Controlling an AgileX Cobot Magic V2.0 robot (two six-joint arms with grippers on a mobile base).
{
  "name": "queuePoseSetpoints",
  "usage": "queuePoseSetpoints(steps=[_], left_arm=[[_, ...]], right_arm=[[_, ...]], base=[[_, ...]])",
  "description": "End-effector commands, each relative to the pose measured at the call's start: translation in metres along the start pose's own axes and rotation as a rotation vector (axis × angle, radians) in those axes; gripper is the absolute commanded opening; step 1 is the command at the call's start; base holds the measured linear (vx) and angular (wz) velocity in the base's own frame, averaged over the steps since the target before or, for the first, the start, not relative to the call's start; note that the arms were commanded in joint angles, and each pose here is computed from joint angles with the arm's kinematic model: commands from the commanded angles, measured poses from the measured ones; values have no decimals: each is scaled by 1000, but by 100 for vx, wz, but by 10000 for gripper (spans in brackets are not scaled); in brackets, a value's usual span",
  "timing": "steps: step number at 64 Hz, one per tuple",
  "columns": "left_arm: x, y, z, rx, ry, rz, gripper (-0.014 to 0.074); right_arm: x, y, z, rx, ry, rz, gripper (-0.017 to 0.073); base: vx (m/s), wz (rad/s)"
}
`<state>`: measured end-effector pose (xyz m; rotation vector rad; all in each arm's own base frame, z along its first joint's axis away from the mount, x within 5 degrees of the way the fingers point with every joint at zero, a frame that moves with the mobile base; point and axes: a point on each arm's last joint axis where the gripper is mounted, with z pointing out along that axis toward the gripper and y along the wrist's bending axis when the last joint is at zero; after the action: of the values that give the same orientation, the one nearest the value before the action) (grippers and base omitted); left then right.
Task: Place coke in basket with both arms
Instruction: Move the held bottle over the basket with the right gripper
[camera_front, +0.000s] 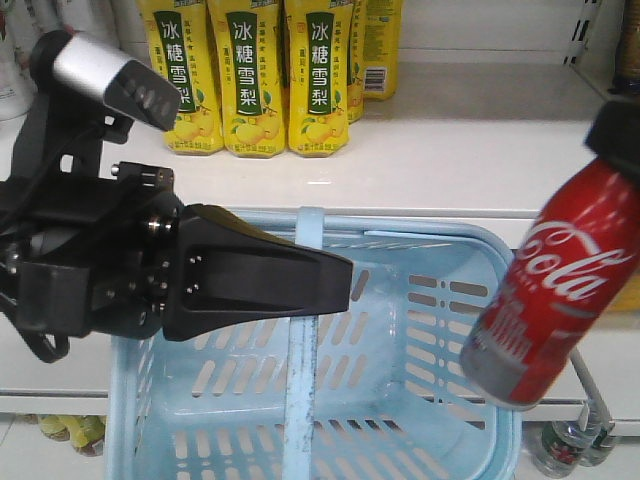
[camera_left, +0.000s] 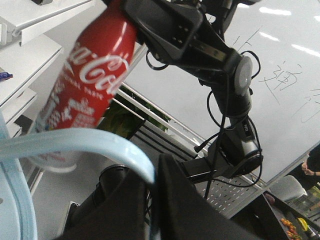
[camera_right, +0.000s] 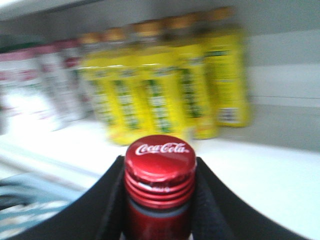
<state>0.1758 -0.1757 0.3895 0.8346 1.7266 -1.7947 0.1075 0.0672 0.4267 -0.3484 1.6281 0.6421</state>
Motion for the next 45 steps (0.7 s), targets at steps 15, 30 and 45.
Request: queuePoseSetpoints(steps=[15, 30, 45], left_arm=[[-7, -29, -3, 155, -34, 32, -6], [-7, -29, -3, 155, -34, 32, -6], [-7, -29, -3, 155, -34, 32, -6]], right_arm=[[12, 18, 60, -203, 94, -22, -1], [20, 18, 68, -224, 155, -32, 66], [20, 19, 67, -231, 164, -32, 327]], base=[[0, 0], [0, 0], [0, 0]])
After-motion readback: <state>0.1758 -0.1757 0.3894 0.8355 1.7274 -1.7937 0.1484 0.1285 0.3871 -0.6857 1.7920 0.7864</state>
